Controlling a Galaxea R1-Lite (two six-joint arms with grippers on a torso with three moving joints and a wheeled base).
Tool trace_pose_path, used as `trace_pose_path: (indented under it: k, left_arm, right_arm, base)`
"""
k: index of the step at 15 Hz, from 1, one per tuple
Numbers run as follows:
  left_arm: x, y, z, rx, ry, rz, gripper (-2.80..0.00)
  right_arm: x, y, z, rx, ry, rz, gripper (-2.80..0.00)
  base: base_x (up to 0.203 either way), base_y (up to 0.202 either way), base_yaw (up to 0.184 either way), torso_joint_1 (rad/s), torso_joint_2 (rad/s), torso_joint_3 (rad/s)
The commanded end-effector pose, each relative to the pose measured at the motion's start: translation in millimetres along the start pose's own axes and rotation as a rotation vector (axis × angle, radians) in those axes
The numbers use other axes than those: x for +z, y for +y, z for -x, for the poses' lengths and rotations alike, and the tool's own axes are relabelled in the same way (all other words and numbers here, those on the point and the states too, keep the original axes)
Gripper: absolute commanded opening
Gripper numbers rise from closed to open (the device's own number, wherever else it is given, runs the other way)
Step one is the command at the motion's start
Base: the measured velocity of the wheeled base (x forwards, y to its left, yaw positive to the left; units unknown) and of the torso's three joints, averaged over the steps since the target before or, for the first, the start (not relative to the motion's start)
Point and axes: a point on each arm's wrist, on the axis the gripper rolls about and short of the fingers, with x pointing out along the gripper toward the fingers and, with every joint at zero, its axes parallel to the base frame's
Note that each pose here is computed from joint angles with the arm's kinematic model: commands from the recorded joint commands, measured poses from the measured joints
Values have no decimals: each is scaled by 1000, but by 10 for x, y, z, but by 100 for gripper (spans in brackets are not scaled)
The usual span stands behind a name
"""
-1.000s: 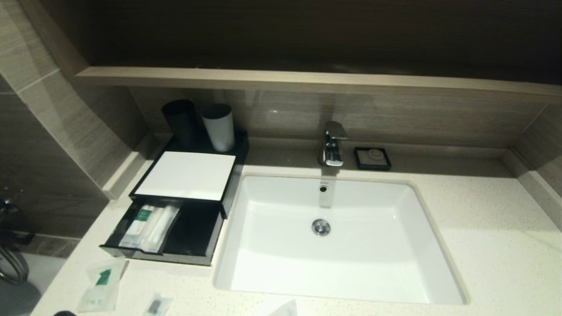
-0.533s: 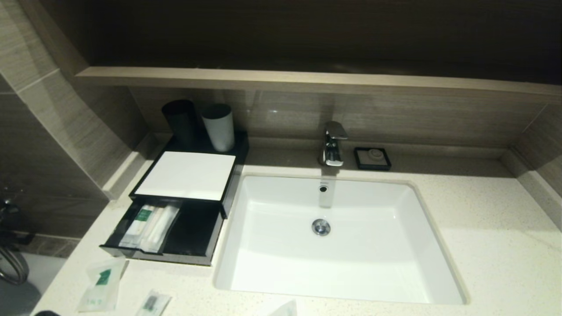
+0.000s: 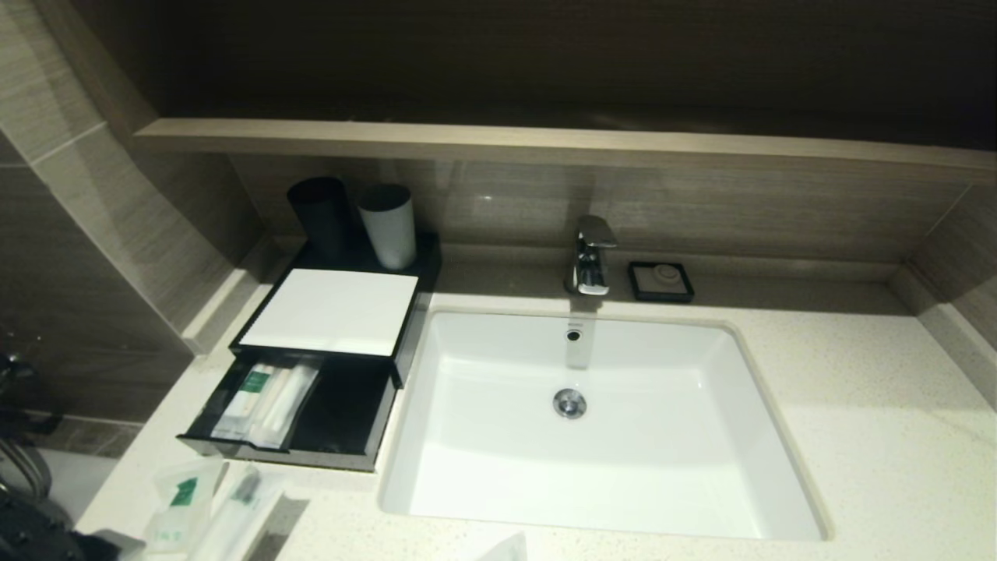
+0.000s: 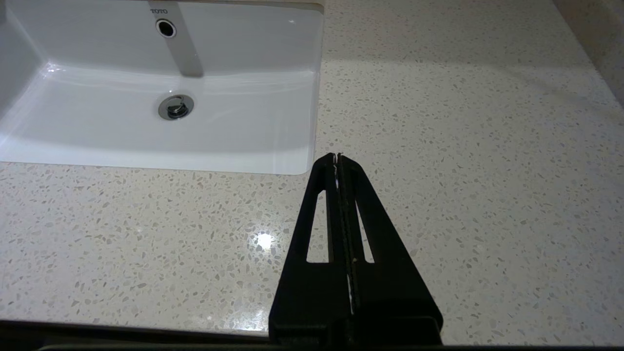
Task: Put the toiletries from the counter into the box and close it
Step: Pick up the bathroom toiletry, then place the bathroom toiletry into the drawer
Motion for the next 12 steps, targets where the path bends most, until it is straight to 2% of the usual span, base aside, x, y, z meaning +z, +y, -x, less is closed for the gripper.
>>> trace_pose_path:
  k: [1, 4, 7, 12]
  left_arm:
    - [145, -33, 69, 1, -8, 14, -280]
    - [355, -68, 207, 10, 3, 35, -280]
    - [699, -56, 272, 45, 48, 107, -280]
    - [1024, -57, 317, 84, 170, 141, -280]
  right_arm:
    - [-1, 0, 0, 0, 1, 0, -280]
    - [-1, 0, 0, 0, 1, 0, -280]
    - [-1, 0, 0, 0, 1, 0, -280]
    - [-1, 0, 0, 0, 1, 0, -280]
  base:
    - [0, 0, 0, 0, 0, 0]
    - [0, 0, 0, 0, 0, 0]
    - [0, 0, 0, 0, 0, 0]
    - [0, 0, 0, 0, 0, 0]
